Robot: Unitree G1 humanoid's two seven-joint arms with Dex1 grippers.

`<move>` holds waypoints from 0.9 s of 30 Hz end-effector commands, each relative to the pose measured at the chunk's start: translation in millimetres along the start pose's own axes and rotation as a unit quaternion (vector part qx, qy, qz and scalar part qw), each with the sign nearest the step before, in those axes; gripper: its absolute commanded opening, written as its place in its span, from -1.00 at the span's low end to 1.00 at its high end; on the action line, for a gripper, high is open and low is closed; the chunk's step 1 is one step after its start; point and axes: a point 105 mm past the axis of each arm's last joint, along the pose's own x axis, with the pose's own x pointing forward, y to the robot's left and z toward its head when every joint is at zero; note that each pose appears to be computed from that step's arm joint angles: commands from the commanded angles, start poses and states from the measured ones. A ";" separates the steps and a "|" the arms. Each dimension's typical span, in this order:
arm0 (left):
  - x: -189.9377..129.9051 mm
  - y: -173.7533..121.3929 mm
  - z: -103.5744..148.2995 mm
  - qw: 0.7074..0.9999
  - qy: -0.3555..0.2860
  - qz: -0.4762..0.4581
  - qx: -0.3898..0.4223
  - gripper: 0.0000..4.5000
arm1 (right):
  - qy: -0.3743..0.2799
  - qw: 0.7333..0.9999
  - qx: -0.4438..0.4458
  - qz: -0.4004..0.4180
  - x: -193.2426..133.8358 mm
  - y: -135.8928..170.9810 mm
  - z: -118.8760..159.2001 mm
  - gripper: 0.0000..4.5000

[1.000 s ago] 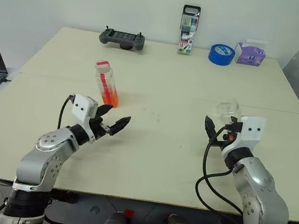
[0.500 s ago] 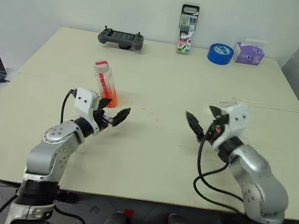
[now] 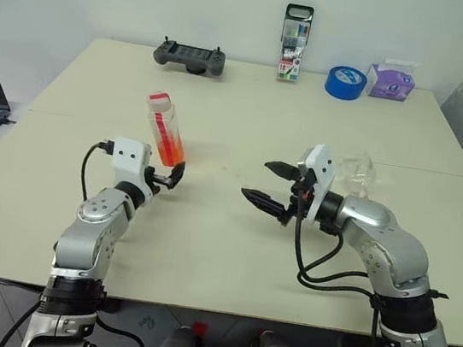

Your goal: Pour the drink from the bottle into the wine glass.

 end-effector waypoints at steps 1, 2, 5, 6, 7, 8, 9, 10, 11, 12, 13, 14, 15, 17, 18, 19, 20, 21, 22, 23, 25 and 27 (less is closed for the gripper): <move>0.3 10.1 29.5 0.996 -0.065 0.031 0.048 0.98 | -0.016 0.999 -0.025 0.022 2.7 5.4 12.2 1.00; 2.2 12.0 34.9 0.995 -0.078 0.036 0.056 0.98 | -0.016 0.999 -0.024 0.024 3.3 5.7 11.8 1.00; 11.1 19.1 45.2 0.992 -0.098 0.055 0.054 0.98 | -0.016 0.999 -0.023 0.026 4.9 6.1 11.2 1.00; 14.6 20.0 47.2 0.992 -0.101 0.056 0.052 0.98 | -0.017 0.999 -0.022 0.025 5.5 6.5 11.3 1.00; 18.0 20.7 48.7 0.992 -0.104 0.057 0.047 0.98 | -0.018 0.999 -0.021 0.025 6.1 7.1 11.6 1.00; 21.2 21.3 49.8 0.992 -0.105 0.058 0.041 0.98 | -0.020 0.999 -0.021 0.024 6.6 7.6 11.9 1.00; 24.5 21.8 50.7 0.992 -0.106 0.059 0.037 0.98 | -0.021 0.999 -0.020 0.022 7.1 7.9 12.3 1.00; 28.1 22.6 51.7 0.992 -0.107 0.062 0.033 0.98 | -0.023 0.999 -0.019 0.020 7.5 8.4 12.9 1.00; 32.1 22.7 52.3 0.992 -0.107 0.062 0.029 0.98 | -0.025 0.999 -0.017 0.019 7.7 9.2 13.3 1.00; 35.2 22.2 52.6 0.992 -0.107 0.061 0.029 0.98 | -0.026 0.999 -0.016 0.019 7.8 9.9 13.4 1.00; 38.3 21.1 52.9 0.992 -0.107 0.059 0.030 0.98 | -0.026 0.999 -0.016 0.019 7.6 10.7 13.3 1.00; 41.1 20.3 52.7 0.992 -0.106 0.057 0.028 0.98 | -0.025 0.999 -0.016 0.019 7.1 11.7 13.0 1.00; 43.3 19.8 52.6 0.992 -0.106 0.057 0.026 0.98 | -0.025 0.999 -0.016 0.019 6.7 12.2 12.7 1.00; 47.5 18.0 52.3 0.993 -0.106 0.053 0.026 0.98 | -0.023 0.999 -0.016 0.018 5.8 12.5 12.1 1.00; 49.6 17.4 52.0 0.993 -0.105 0.052 0.026 0.98 | -0.023 0.999 -0.017 0.017 5.4 12.3 11.9 1.00; 50.9 17.1 51.6 0.993 -0.105 0.052 0.026 0.98 | -0.022 0.999 -0.017 0.016 5.1 12.3 11.7 1.00; 53.4 15.5 51.9 0.993 -0.106 0.049 0.023 0.98 | -0.022 0.999 -0.018 0.015 5.0 12.1 11.7 1.00; 55.2 14.0 52.4 0.993 -0.107 0.046 0.021 0.98 | -0.022 0.999 -0.019 0.014 4.7 12.2 11.8 1.00; 56.6 12.3 53.2 0.993 -0.109 0.043 0.020 0.98 | -0.022 0.999 -0.019 0.014 4.5 12.3 11.9 1.00; 57.8 10.5 54.0 0.993 -0.111 0.041 0.021 0.98 | -0.022 0.999 -0.019 0.013 4.4 12.3 11.8 1.00; 58.8 5.7 55.9 0.992 -0.116 0.031 0.026 0.90 | -0.020 0.999 -0.023 0.011 4.1 12.2 11.2 1.00; 58.1 0.7 59.7 0.991 -0.126 0.019 0.029 0.74 | -0.018 0.999 -0.030 0.010 3.8 12.7 10.4 1.00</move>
